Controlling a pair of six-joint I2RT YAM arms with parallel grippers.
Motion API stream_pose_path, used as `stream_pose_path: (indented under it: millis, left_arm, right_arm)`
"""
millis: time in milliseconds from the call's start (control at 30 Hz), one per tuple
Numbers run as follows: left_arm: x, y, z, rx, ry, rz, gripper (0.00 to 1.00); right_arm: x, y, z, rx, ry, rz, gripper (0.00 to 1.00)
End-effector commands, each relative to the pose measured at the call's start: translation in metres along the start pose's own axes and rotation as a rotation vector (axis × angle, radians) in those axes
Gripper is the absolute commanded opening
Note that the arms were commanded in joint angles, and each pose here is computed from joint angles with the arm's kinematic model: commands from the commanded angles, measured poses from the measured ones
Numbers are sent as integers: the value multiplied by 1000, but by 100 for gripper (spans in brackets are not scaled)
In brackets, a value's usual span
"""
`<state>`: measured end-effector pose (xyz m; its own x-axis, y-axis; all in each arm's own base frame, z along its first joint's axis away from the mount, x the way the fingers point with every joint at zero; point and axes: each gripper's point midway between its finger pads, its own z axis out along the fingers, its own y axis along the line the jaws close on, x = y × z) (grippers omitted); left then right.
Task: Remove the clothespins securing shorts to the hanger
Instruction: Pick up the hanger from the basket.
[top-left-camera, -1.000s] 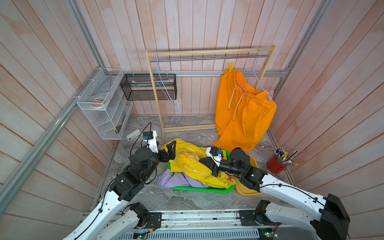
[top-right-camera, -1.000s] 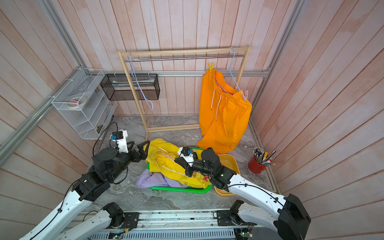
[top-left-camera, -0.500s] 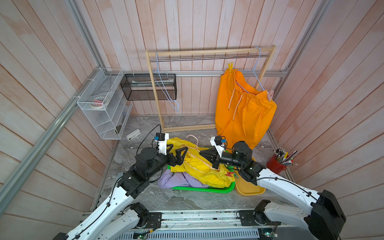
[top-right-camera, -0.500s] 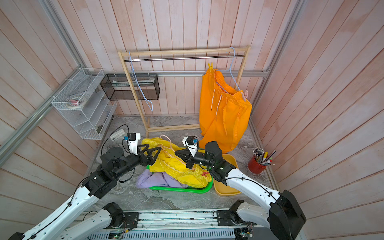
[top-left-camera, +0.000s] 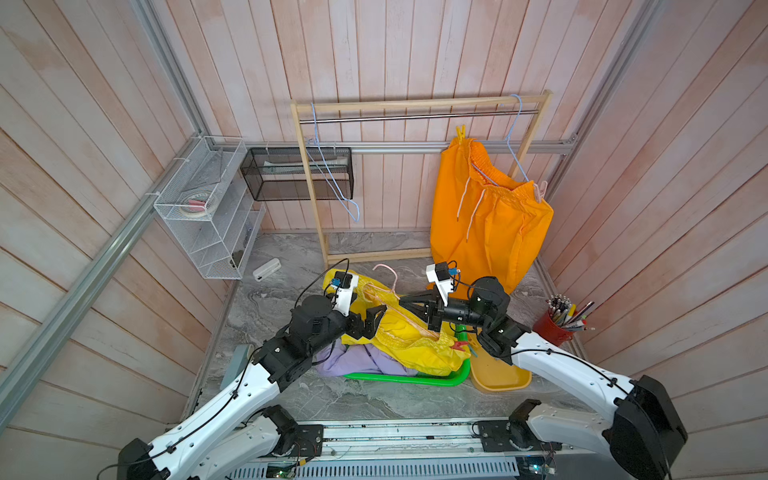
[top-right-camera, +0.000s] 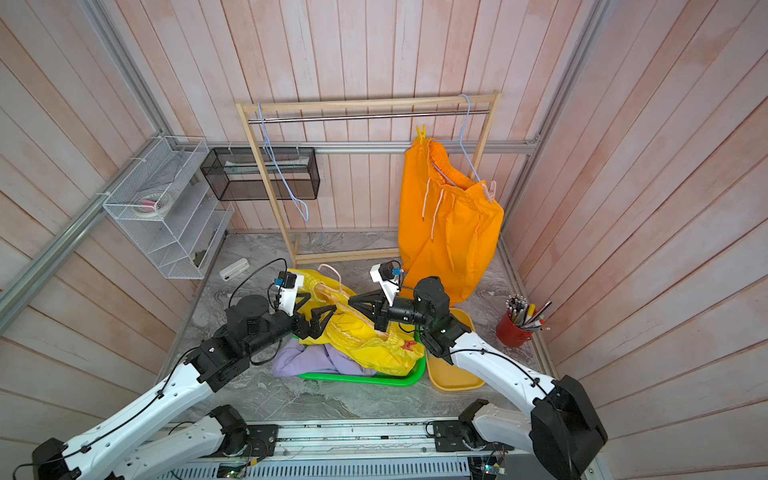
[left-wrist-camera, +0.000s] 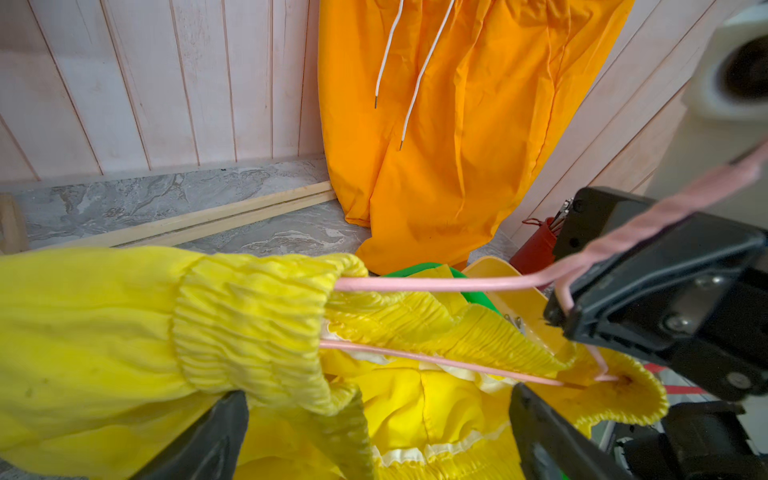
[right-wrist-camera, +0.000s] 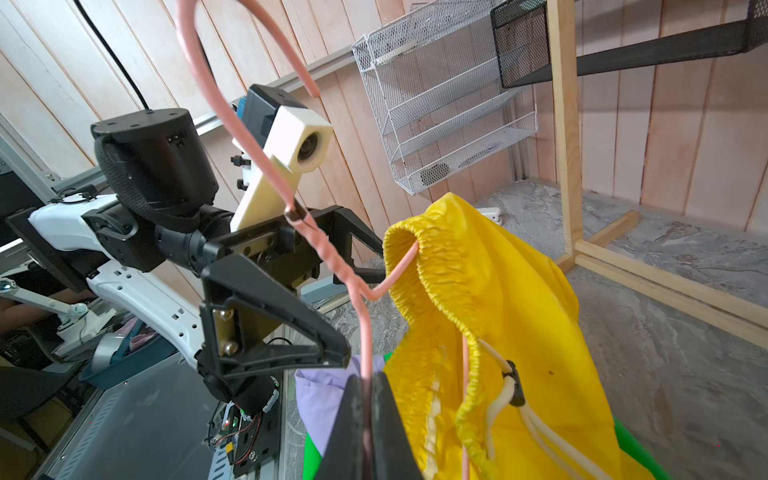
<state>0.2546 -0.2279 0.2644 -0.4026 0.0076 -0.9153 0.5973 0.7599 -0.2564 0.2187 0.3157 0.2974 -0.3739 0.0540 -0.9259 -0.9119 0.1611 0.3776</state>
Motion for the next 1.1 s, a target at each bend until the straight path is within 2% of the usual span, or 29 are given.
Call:
stream_pose_path:
  millis: [0,367,533,833,1067]
  left_arm:
    - [-22,-2,1,-25,-70,34,100]
    - [-55,-38,-22,189,-218,-114,100]
    - [-64,-58,-26,304,-236,-142,100]
    - [-62,-59,-4,265,-232,-70,100]
    - [-76,-60,3,254,-293,-27,99]
  right_arm:
    - [-32,18,0,-69,-75,-50,0]
    - [-25,4,2,-31,-61,-22,0]
    - [-23,-3,4,-17,-57,-5,0]
    - [-26,0,6,-51,-68,12,0]
    - [-23,3,5,-78,-69,22,0]
